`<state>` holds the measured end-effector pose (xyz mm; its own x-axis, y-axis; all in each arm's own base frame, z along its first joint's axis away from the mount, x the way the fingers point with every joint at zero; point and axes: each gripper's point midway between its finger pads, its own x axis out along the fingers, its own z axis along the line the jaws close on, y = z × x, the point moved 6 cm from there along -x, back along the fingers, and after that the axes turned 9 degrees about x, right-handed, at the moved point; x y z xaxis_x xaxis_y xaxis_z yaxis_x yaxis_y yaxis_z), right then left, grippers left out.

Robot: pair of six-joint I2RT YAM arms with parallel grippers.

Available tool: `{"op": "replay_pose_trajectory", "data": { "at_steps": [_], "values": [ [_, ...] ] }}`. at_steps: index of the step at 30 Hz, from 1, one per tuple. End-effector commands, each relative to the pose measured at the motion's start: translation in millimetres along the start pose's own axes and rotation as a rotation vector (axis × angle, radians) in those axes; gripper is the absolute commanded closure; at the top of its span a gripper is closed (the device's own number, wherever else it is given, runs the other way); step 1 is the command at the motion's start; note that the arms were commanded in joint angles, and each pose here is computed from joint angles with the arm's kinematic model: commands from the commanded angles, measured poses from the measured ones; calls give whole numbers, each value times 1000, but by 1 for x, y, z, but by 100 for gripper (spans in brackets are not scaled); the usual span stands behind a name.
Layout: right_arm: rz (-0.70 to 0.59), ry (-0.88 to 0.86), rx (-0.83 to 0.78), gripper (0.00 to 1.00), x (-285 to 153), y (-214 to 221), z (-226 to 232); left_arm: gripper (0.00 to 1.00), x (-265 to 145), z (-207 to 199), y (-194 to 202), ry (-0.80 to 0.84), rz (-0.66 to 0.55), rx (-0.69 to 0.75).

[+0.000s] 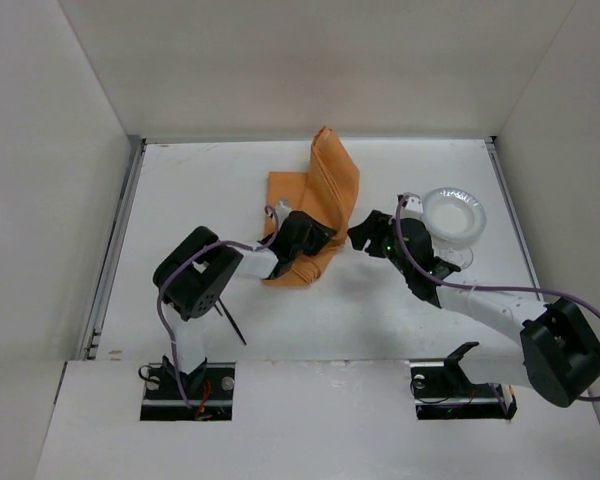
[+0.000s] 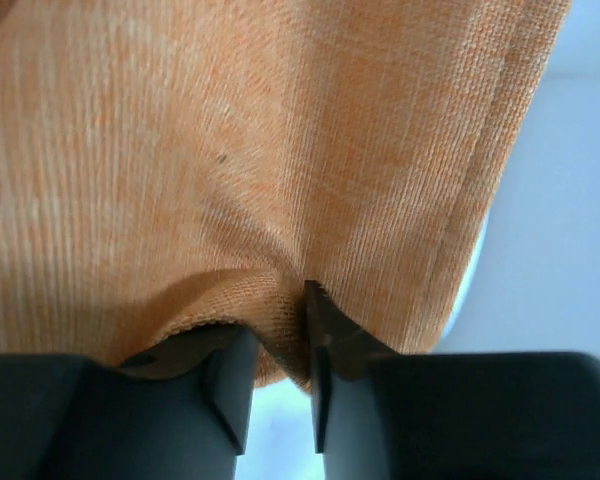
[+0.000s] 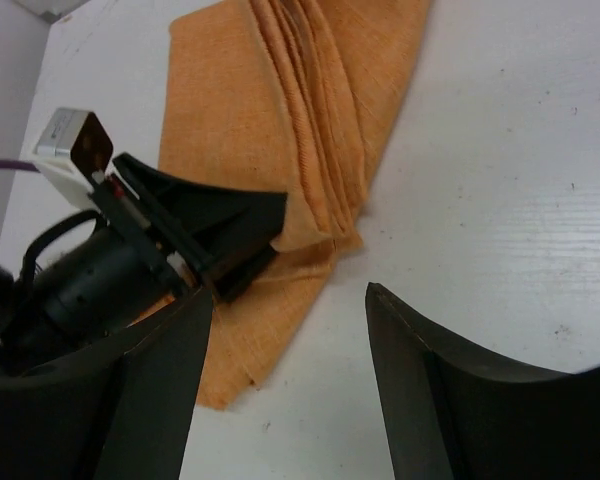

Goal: Set the dinner table for one person

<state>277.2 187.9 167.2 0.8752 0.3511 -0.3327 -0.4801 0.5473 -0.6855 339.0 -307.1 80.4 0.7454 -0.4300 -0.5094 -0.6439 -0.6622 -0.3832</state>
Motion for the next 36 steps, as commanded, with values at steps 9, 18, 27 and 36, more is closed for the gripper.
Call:
{"op": "replay_pose_trajectory", "data": {
  "at_steps": [9, 18, 27, 36],
  "values": [
    [24, -48, 0, 24, 22, -4, 2, 56, -90, -30, -12, 142, -43, 125],
    [61, 25, -12, 23, 61, -5, 10, 55, -129, 27, -45, -70, -146, 290],
    [119, 96, 3, 26, 96, 9, 4, 52, -144, 111, -72, -351, -183, 340],
    [32, 240, -37, 28, 83, -5, -8, 51, -122, 119, -60, -349, -76, 370]
  ]
}}
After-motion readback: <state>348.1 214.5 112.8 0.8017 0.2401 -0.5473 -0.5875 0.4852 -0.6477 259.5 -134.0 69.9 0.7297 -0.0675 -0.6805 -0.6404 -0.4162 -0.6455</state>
